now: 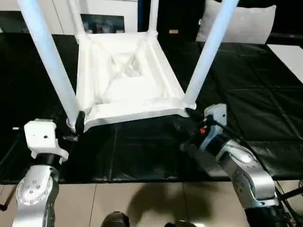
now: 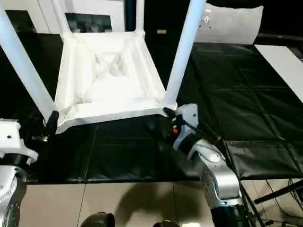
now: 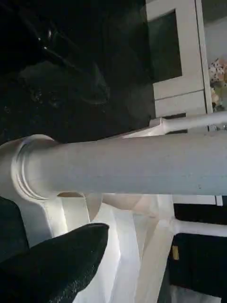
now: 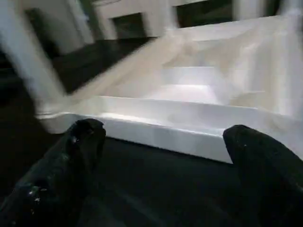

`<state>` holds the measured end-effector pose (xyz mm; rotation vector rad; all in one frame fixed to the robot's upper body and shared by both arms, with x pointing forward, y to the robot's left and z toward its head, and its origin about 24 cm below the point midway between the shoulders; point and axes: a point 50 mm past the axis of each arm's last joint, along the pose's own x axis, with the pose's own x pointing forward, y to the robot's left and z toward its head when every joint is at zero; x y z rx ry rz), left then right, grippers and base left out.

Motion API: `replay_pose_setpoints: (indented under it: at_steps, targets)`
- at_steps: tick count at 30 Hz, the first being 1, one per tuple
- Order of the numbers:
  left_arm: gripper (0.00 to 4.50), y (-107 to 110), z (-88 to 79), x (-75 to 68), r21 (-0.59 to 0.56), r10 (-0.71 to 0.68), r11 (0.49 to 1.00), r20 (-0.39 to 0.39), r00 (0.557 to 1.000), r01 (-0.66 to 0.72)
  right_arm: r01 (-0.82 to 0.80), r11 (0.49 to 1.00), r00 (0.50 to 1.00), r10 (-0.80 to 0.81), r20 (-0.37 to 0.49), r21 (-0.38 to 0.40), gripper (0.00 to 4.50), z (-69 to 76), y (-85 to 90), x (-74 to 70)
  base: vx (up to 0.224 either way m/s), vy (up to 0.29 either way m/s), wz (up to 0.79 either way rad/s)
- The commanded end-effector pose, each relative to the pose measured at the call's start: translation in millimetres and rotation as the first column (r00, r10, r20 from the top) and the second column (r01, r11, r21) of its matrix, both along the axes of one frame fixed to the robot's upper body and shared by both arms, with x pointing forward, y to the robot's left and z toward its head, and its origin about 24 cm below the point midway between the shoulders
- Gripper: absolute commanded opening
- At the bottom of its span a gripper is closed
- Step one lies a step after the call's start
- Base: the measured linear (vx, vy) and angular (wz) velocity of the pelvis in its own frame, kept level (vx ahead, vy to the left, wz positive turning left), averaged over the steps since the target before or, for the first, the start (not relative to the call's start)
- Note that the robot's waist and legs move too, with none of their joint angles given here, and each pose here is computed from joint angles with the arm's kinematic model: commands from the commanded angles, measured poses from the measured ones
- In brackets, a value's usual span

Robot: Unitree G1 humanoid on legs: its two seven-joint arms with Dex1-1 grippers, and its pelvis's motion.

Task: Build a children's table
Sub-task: Flip table

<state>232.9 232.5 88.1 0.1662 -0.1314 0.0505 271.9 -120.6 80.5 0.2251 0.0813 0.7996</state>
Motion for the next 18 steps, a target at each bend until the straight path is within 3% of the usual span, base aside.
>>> replay_pose_setpoints:
  at_steps: [1, 5, 8, 9, 13, 18]
  targets:
    - [4.42, -1.7, -5.6, 4.6, -0.015, -0.031, 0.999, -0.045, 0.998, 0.03, -0.056, 0.998, 0.998, 0.056, 0.026, -0.01, 4.5, 5.5, 3.1, -2.6, 0.0, 0.0, 0.0]
    - [4.26, -3.9, -12.4, 16.7, -0.002, -0.072, 0.997, -0.112, 0.991, 0.072, -0.098, 0.995, 0.994, 0.099, 0.044, -0.031, 4.5, 8.8, 7.6, -1.8, 0.0, 0.0, 0.0]
    - [4.26, -0.4, -11.1, 24.3, -0.009, -0.037, 0.999, -0.11, 0.993, 0.037, -0.088, 0.996, 0.992, 0.091, 0.087, -0.034, 4.5, 12.0, 9.8, 2.2, 0.0, 0.0, 0.0]
    - [4.26, -0.1, -10.2, 26.3, -0.008, -0.033, 0.999, -0.104, 0.994, 0.032, -0.07, 0.995, 0.991, 0.077, 0.108, -0.067, 4.5, 11.6, 10.3, 4.1, 0.0, 0.0, 0.0]
    - [4.26, -0.1, -10.2, 31.8, -0.005, -0.035, 0.999, -0.107, 0.994, 0.035, -0.144, 0.983, 0.988, 0.149, 0.038, -0.11, 4.5, 4.5, 16.0, 1.5, 0.0, 0.0, 0.0]
    - [4.26, -2.0, -11.6, 35.8, -0.004, -0.05, 0.999, -0.119, 0.992, 0.05, -0.205, 0.973, 0.977, 0.209, 0.032, -0.106, 4.5, 3.7, 19.9, -0.3, 0.0, 0.0, 0.0]
